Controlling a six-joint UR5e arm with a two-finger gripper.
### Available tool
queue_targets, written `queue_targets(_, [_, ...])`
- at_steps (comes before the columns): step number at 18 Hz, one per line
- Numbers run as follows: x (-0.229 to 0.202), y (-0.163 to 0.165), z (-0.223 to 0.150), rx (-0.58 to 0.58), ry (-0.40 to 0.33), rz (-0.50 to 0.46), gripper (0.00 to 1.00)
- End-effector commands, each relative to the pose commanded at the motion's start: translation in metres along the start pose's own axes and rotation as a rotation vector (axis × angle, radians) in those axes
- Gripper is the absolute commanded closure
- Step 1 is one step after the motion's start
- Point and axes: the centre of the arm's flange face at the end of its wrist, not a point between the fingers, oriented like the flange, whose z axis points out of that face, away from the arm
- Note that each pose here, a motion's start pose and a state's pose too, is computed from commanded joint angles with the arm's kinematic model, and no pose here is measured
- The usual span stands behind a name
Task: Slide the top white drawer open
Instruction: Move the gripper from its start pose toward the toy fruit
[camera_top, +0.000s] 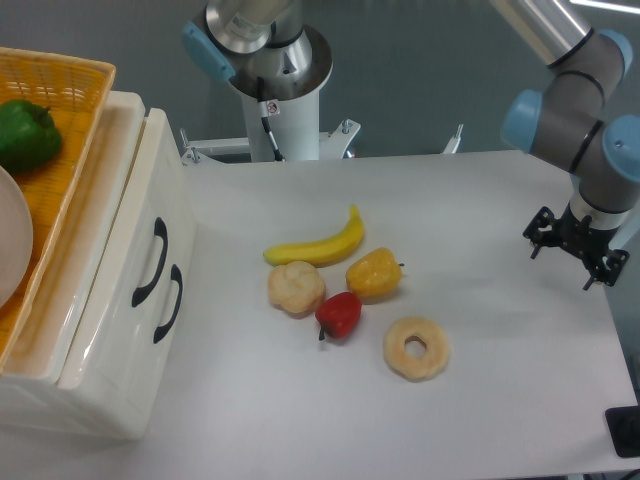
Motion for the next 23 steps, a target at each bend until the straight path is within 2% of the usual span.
queue_targets(2, [0.004,-0.005,0.001,-0.005,0.010,-0.009,0.00])
queue_targets(3, [0.009,-0.007,0.004,-0.003,0.020,-0.051,0.00])
queue_targets(5, [0.010,-0.016,-0.003,-0.007,0.006,-0.132,0.00])
queue_targets(10, [0.016,-0.028,-0.027,0.018,-0.027,-0.220,0.00])
queue_targets(11, [0.018,-0.030,-0.032,0.020,-0.031,-0.277,0.00])
queue_targets(13, [0.021,-0.036,-0.049,0.030,-0.052,-0.488,0.00])
queue_targets(14, [0.029,-0.045,-0.054,0.037,-0.054,-0.561,0.00])
queue_targets(15, [0.036,-0.059,-0.057,0.040,-0.053,-0.575,0.00])
queue_targets(19, [0.064,-0.109,-0.052,0.033,-0.030,-0.516,0.00])
queue_targets(23, [0.091,-0.149,-0.072,0.041,-0.036,-0.567,0.00])
